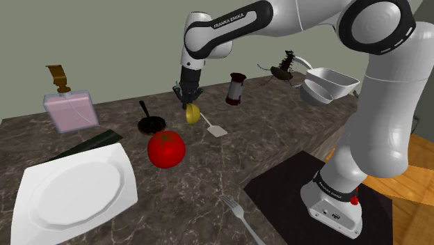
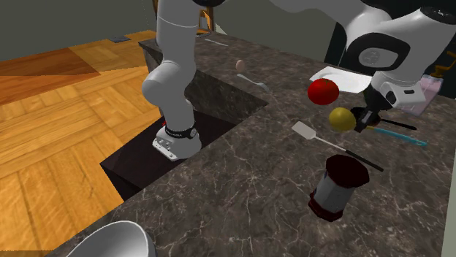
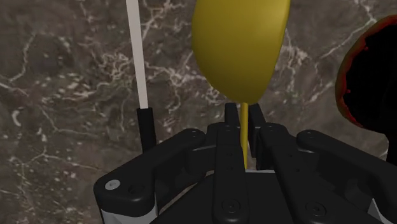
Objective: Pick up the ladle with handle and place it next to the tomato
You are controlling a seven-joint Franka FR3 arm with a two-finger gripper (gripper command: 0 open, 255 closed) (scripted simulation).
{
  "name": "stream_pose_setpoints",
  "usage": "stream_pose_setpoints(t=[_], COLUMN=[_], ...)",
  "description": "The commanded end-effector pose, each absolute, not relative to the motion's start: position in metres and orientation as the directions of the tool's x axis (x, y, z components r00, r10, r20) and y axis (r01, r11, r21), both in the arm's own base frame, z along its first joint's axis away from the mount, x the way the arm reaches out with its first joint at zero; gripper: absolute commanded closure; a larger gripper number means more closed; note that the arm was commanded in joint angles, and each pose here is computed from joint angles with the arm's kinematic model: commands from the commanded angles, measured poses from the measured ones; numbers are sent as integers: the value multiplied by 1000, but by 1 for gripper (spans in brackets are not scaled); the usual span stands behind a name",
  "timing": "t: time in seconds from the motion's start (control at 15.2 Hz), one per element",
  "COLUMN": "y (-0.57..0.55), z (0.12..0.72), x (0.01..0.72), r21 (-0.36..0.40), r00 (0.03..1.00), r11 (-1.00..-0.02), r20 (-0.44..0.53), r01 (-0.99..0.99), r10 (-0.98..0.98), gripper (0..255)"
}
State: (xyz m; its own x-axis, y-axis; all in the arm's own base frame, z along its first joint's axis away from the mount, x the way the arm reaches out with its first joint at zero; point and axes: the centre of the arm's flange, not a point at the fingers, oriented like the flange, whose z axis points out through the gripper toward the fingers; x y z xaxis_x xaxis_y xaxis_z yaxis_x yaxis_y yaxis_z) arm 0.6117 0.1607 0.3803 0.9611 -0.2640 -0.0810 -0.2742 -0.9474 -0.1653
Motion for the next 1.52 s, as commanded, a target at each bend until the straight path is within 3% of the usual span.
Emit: stream_pose_setpoints(t=[0.0, 0.86, 0.92, 1.25, 1.45], y=[161, 161, 160, 161, 153], z=[370, 344, 344, 344, 382], x=[611, 611, 612, 611, 612], r21=[-166, -166, -166, -166, -166], r00=[961, 961, 961, 961, 961], r11=[-947, -947, -947, -947, -947], r20=[-81, -81, -81, -81, -81], r01=[-274, -274, -274, -274, -274], r10=[-264, -264, -264, -264, -264], gripper=[255, 255, 0, 0, 0])
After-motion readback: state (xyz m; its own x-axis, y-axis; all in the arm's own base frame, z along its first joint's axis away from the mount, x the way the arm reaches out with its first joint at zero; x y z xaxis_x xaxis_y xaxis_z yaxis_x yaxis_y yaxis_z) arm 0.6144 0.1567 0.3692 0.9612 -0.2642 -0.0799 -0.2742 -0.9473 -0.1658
